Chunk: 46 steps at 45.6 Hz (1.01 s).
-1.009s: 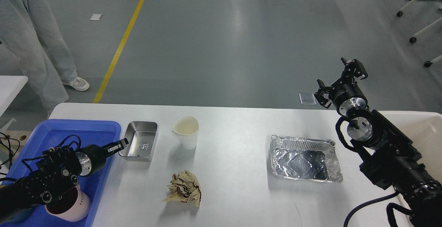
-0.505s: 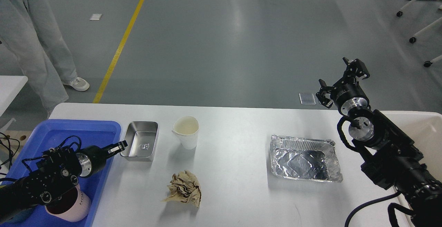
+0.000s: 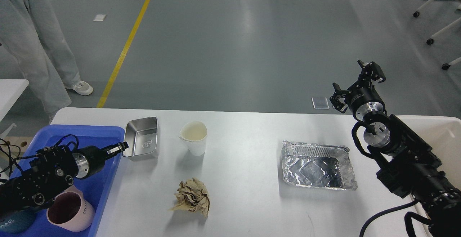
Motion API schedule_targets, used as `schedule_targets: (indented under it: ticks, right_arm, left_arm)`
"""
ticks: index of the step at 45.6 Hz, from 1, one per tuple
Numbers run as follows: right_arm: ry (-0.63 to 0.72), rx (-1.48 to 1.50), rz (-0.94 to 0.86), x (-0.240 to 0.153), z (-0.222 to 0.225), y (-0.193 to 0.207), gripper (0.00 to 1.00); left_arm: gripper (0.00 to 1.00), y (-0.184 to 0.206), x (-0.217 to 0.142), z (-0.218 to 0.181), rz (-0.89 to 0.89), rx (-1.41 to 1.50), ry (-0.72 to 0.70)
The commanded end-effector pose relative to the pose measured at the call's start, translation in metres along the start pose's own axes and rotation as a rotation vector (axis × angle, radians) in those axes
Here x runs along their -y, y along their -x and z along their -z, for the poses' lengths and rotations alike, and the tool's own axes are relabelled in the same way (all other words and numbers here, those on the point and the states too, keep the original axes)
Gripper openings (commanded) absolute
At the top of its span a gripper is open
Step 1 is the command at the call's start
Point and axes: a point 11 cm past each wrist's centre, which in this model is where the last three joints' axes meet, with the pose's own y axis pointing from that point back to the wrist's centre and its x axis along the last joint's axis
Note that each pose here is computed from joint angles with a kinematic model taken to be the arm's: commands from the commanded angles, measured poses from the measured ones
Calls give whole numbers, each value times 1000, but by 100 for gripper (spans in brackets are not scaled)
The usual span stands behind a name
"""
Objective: Tidy desktop
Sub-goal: 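Lift the steel tray and place it in the blue tray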
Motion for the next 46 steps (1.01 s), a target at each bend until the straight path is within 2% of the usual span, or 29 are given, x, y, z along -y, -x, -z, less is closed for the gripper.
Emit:
schedule_targets:
  ticks: [1,15,32,46]
  right_arm:
    - [0,-1,1,0,0,0,100]
    - [1,2,0,0,-1,1,100]
    - [2,6,5,1,-2,3,100]
    - [8,7,-8,0,-5,-2,100]
  left_arm:
    - [0,-28,-12,6,-24,7,-14]
    - [0,-82,-59,21,-52,33,-30]
    - [1,-94,-123,-13,-26,100,68]
    - [1,-98,-151,18,-50,88,-9]
